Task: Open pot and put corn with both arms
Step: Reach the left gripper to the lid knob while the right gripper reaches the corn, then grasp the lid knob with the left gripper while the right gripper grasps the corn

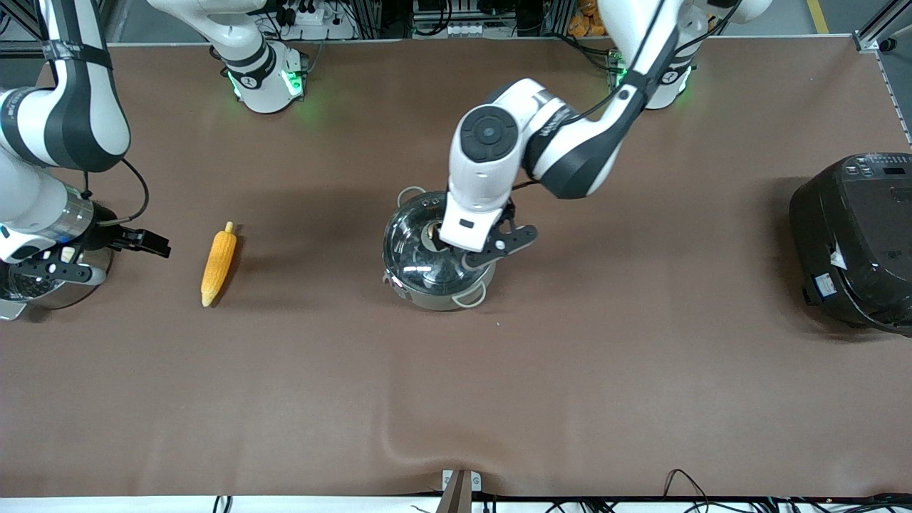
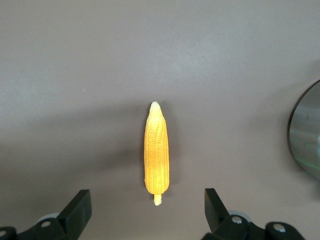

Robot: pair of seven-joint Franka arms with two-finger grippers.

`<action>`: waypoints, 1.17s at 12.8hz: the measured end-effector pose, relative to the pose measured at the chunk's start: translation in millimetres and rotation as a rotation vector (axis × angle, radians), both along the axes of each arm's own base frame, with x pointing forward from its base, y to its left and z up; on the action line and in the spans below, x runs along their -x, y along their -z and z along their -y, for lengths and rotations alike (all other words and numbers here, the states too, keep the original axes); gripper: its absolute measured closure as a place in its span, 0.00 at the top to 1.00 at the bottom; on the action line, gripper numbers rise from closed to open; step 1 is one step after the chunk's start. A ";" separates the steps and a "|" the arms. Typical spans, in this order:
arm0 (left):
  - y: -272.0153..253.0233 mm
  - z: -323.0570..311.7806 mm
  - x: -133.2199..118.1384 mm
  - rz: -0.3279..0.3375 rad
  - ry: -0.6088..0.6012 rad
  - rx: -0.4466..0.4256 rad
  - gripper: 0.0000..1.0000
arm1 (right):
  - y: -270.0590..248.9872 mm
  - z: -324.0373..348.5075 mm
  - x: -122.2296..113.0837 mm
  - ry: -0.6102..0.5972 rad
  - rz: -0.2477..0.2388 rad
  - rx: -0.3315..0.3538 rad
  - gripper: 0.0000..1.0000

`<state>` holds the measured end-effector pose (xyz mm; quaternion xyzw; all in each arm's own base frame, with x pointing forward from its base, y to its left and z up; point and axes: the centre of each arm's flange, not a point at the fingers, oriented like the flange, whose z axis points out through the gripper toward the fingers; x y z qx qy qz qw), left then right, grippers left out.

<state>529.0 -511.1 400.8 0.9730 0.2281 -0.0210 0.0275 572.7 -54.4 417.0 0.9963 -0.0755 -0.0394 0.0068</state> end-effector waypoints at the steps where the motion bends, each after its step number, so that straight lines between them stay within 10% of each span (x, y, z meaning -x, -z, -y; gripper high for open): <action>1: 2.2 6.0 1.2 0.004 -0.009 0.005 0.96 | 10.8 0.2 2.0 0.001 -0.014 -0.001 1.00; 15: 43.0 49.7 22.7 0.019 -0.009 -0.008 0.80 | 191.8 -2.3 26.5 0.014 -0.002 0.001 1.00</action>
